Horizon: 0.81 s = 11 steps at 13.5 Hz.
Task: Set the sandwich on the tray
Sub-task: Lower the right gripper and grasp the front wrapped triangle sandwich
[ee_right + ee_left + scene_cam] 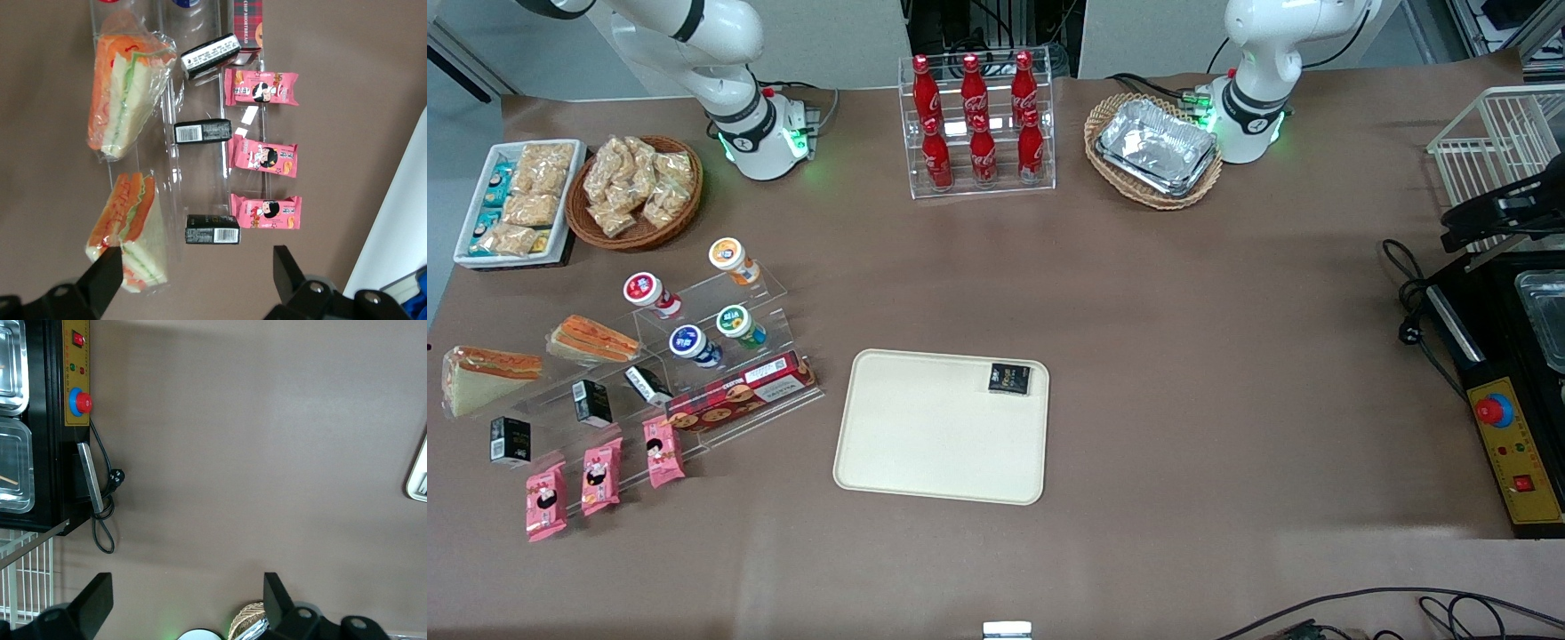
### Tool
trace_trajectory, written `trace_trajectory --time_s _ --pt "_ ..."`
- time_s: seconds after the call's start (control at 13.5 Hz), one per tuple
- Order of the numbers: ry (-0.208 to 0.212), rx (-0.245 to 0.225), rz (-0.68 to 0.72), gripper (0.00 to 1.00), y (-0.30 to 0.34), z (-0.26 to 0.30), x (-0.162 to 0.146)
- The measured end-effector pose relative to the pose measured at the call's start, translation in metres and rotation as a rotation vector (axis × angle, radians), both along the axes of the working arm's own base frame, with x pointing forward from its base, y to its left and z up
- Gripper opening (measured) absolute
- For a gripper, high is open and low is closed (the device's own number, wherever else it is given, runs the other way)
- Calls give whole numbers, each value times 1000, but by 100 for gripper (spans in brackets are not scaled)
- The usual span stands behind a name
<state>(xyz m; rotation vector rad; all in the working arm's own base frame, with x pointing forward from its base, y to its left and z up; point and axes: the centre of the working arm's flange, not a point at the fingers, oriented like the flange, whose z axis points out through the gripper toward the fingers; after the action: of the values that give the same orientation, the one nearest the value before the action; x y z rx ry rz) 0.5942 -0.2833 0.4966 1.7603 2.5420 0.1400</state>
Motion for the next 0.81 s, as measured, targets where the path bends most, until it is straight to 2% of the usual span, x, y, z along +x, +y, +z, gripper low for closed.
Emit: trace_trajectory --time_s 0.22,0.59,0.81 --pt "-10 -12 48 100 -6 -3 -1" --pt "20 -1 39 100 -44 -27 -25" --pt "16 -11 31 100 -58 -49 -36"
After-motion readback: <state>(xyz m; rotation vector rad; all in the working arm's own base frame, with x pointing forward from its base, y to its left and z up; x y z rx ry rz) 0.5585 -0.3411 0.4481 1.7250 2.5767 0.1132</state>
